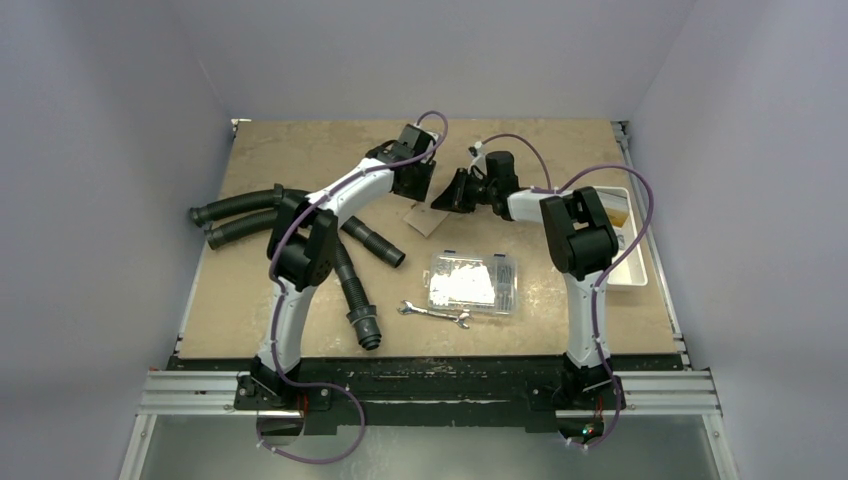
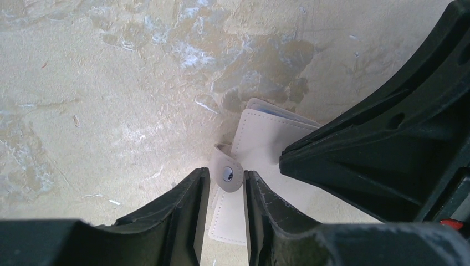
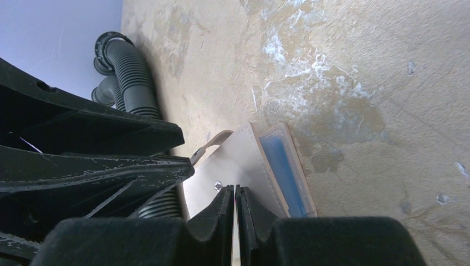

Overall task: Put the credit cards into the card holder
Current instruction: Close the card holder at the center of the board.

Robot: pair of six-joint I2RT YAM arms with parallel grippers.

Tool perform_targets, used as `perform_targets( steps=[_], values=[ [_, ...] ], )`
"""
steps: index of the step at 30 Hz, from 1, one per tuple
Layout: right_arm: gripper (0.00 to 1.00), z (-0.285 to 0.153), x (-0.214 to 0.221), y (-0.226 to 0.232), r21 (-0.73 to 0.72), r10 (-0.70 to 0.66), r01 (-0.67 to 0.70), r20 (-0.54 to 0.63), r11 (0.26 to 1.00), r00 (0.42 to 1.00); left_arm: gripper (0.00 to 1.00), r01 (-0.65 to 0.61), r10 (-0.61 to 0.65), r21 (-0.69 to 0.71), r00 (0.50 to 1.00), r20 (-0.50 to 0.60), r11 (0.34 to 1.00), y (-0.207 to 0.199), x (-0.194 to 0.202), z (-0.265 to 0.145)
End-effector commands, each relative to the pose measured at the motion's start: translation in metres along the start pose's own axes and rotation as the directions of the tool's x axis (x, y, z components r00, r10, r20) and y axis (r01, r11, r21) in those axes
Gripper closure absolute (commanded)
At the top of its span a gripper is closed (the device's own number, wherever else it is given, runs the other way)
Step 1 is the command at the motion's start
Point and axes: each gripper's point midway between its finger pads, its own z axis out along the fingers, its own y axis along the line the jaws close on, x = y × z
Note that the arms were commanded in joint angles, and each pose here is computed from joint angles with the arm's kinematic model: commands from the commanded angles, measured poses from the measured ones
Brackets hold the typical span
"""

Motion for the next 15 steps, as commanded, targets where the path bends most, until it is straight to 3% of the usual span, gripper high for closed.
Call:
perform_targets(
  steps=[1,7,15],
  values=[
    [0.85,0.0110,0.0156,-0.0123,0.033,0.006,-0.005,-0.044,0.999,0.999,0.66,-0.027,0.027,-0.010,0.999,0.021,1.000,-0.0017,-0.0098,0.0003],
    [0.85,0.0106,0.0149,-0.0117,0.034,0.003,-0.001,-0.045,0.999,0.999,0.61,-0.034,0.034,0.003,0.999,0.014,0.999,-0.0057,-0.0077,0.0032],
    [0.85,0.0116,0.0174,-0.0126,0.033,0.002,0.000,-0.051,0.999,0.999,0.63,-0.032,0.032,-0.002,0.999,0.016,0.999,-0.0066,-0.0078,0.0038]
  ],
)
